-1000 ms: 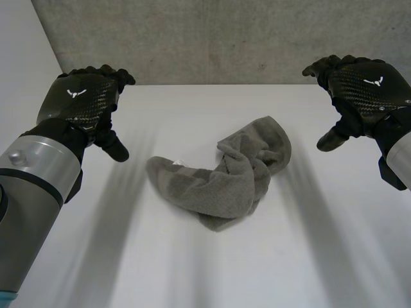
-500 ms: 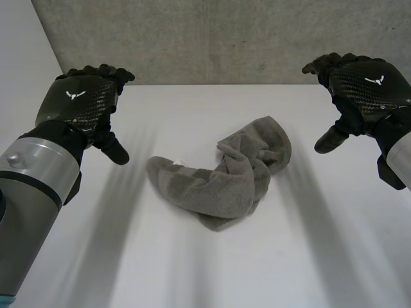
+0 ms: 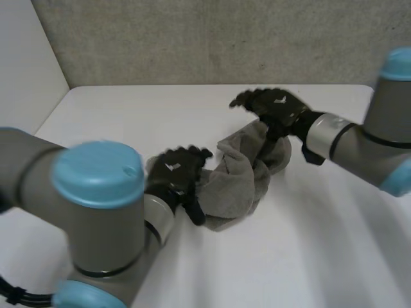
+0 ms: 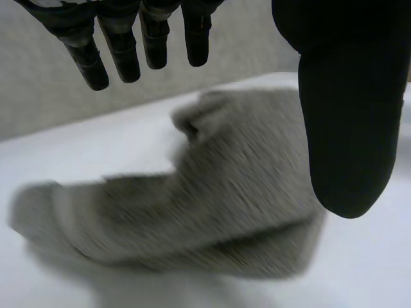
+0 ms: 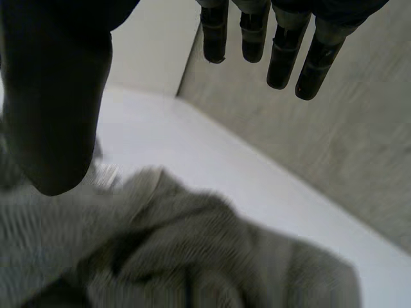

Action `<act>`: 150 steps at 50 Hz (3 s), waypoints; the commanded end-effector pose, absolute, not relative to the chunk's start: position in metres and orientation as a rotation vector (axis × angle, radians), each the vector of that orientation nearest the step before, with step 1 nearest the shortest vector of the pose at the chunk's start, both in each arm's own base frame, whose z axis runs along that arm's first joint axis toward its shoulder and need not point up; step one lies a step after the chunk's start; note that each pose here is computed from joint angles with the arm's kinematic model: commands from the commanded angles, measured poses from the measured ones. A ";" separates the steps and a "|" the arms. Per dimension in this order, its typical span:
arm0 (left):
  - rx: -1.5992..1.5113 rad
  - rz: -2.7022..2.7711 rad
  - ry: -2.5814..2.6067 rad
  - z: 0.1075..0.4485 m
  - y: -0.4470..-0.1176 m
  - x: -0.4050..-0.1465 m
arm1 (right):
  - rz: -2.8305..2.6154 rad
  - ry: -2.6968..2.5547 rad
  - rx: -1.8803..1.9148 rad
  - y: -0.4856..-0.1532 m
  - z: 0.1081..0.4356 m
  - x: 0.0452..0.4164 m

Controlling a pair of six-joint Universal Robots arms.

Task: Fold the laundry

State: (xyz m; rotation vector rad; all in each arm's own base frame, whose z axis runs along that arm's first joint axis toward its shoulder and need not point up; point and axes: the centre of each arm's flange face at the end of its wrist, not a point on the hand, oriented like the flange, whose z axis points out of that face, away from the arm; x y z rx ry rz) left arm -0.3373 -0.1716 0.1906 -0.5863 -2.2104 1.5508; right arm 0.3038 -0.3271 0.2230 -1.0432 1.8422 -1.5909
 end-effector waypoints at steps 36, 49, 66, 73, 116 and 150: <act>-0.351 2.057 -1.868 0.291 -0.295 -0.304 | -1.869 1.905 -1.160 -0.295 0.261 0.279; -0.656 1.496 -2.041 0.207 -0.305 -0.313 | -1.603 1.950 -1.705 -0.219 0.187 0.262; -0.483 1.758 -2.102 0.261 -0.292 -0.285 | -1.755 1.952 -0.977 -0.277 0.262 0.276; -0.551 1.665 -2.149 0.239 -0.223 -0.284 | -1.420 2.213 -0.975 -0.306 0.223 0.287; -0.636 1.866 -2.159 0.174 -0.232 -0.345 | -1.508 2.395 -1.044 -0.300 0.165 0.231; -0.726 1.947 -2.099 0.192 -0.219 -0.343 | -1.490 2.287 -1.001 -0.299 0.169 0.250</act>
